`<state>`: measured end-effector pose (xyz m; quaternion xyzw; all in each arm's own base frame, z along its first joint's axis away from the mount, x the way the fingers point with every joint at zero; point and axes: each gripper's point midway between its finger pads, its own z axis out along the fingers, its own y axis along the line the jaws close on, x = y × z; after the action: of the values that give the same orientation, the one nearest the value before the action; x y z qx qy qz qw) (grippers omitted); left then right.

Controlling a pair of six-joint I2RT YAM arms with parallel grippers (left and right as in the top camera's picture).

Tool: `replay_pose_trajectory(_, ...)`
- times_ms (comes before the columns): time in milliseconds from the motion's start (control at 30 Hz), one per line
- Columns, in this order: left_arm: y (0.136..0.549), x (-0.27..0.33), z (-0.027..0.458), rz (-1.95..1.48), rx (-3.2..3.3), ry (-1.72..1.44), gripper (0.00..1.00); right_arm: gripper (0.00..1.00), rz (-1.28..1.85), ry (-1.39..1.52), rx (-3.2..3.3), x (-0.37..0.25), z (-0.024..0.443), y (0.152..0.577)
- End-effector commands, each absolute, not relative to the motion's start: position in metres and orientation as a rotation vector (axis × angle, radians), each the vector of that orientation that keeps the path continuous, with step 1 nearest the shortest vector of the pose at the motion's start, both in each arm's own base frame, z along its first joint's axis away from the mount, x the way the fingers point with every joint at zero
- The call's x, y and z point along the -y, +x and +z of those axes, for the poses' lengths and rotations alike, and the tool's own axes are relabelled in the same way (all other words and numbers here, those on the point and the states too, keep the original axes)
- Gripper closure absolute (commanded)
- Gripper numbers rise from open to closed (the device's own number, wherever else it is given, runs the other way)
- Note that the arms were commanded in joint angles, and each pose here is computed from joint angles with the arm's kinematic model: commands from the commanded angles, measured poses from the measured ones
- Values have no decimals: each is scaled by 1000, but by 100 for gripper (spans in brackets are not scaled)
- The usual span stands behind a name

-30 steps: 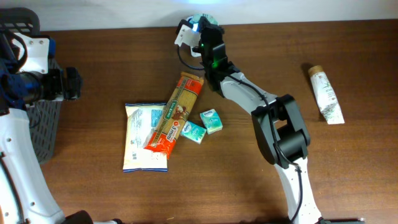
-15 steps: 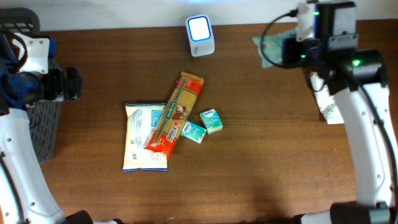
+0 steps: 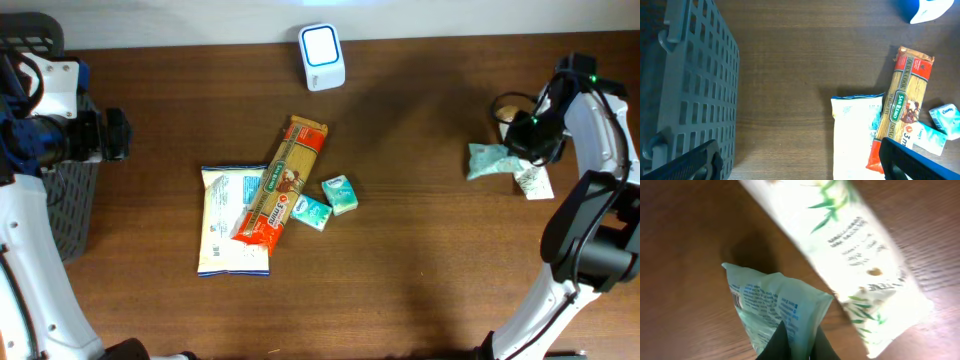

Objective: Scan the item barcode

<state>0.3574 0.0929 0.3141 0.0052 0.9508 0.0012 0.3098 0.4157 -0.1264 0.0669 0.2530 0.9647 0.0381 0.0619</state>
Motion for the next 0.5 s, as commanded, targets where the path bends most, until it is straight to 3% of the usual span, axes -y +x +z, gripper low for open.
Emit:
replay_pose_trajectory(0, 358, -92, 315, -2, -2507, 29, 1, 53, 42, 813, -2915, 133, 71, 410)
replay_pose_trajectory(100, 358, -92, 315, -2, -2507, 29, 1, 51, 173, 803, -2912, 118, 84, 413)
replay_pose_trajectory(233, 358, -93, 315, -3, -2508, 29, 1, 50, 351, 674, -2864, 85, 145, 427)
replay_pose_trajectory(333, 358, -93, 315, -3, -2508, 29, 1, 50, 542, 390, -2871, 24, 172, 432)
replay_pose_trajectory(467, 358, -92, 315, -3, -2508, 29, 1, 50, 599, 63, -2976, -79, 159, 422)
